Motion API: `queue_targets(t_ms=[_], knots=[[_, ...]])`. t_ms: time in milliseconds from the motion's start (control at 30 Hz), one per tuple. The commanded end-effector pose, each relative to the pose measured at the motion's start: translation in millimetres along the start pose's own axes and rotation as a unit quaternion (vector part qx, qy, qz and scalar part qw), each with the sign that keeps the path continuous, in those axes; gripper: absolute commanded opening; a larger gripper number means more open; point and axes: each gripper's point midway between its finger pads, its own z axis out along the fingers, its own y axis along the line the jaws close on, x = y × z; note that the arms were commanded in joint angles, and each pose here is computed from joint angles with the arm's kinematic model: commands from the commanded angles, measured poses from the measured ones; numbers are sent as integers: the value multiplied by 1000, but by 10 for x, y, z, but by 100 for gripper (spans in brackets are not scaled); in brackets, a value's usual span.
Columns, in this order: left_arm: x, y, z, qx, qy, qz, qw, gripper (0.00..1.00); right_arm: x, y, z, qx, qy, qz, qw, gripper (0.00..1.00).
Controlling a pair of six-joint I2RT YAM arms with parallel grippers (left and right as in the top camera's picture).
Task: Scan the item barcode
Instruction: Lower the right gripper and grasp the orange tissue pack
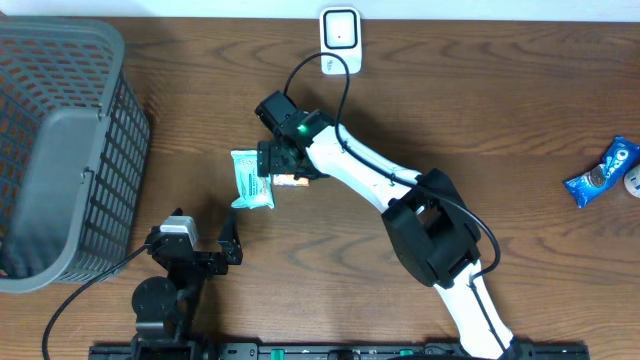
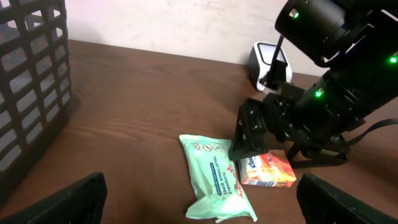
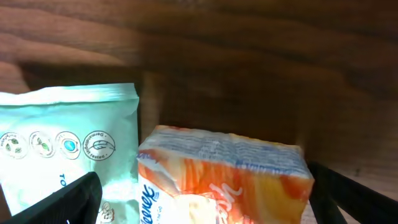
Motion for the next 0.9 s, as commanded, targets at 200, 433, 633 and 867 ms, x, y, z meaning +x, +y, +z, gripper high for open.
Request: queue_targets(t_ms=[200,433,633,867], knots=[[123,3,11,3,19,0,1000,98,30,-347,167,67,6,15,998,79],[123,3,11,3,19,0,1000,98,59,-383,136,67,22,-12,997,65],[123,3,11,3,19,0,1000,98,165,-460,-132,61,94,-36,993,58],[123,3,11,3,19,0,1000,98,230,-662,-594,49,178,-47,982,54]])
